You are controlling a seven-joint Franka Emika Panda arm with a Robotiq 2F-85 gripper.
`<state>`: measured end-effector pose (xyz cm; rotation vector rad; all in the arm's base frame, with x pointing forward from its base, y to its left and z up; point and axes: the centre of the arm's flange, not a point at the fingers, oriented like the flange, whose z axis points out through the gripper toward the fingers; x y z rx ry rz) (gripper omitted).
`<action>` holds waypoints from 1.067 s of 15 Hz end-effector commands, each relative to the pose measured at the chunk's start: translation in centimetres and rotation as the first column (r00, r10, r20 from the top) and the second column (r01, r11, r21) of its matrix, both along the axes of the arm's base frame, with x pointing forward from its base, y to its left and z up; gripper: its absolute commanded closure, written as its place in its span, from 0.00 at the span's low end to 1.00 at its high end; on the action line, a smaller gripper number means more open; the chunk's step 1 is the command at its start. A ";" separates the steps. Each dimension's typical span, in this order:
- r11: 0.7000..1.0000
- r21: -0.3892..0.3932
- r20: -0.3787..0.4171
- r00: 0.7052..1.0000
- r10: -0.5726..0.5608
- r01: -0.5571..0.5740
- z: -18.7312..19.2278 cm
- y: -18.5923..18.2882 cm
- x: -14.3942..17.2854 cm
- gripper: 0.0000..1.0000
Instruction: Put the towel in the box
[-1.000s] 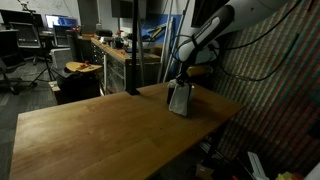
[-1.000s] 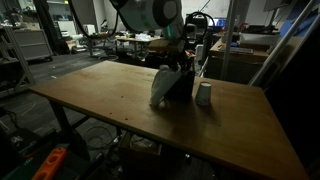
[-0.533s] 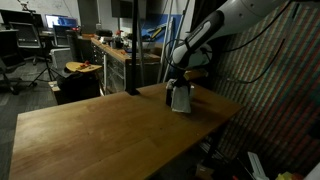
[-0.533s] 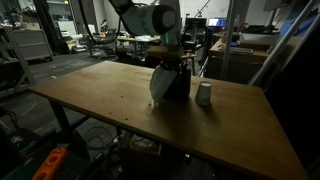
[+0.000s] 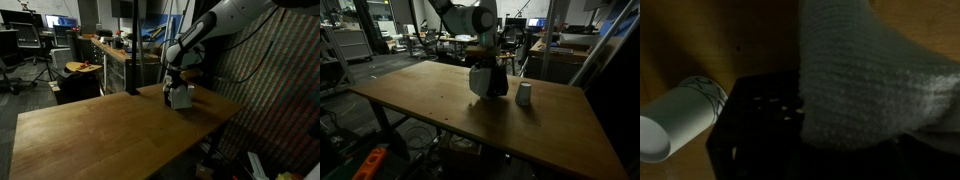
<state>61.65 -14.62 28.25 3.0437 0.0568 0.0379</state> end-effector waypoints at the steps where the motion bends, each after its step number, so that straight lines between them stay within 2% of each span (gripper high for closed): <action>1: 1.000 0.030 -0.031 1.000 0.001 0.000 -0.7 -1.1 1.1 0.92; 5: 0.998 0.049 -0.008 0.999 -0.032 0.032 0.8 -2.5 1.0 0.91; 7: 0.997 0.053 0.013 0.998 -0.056 0.055 1.8 -3.3 0.9 0.63; 8: 0.996 0.054 0.028 0.997 -0.068 0.066 2.5 -3.7 0.7 0.86; 9: 0.996 0.052 0.043 0.996 -0.080 0.078 3.2 -4.2 0.6 0.56; 10: 0.995 0.054 0.050 0.995 -0.087 0.084 3.7 -4.4 0.5 0.52; 16: 0.992 0.039 0.115 0.986 -0.121 0.117 8.0 -5.2 -0.7 0.09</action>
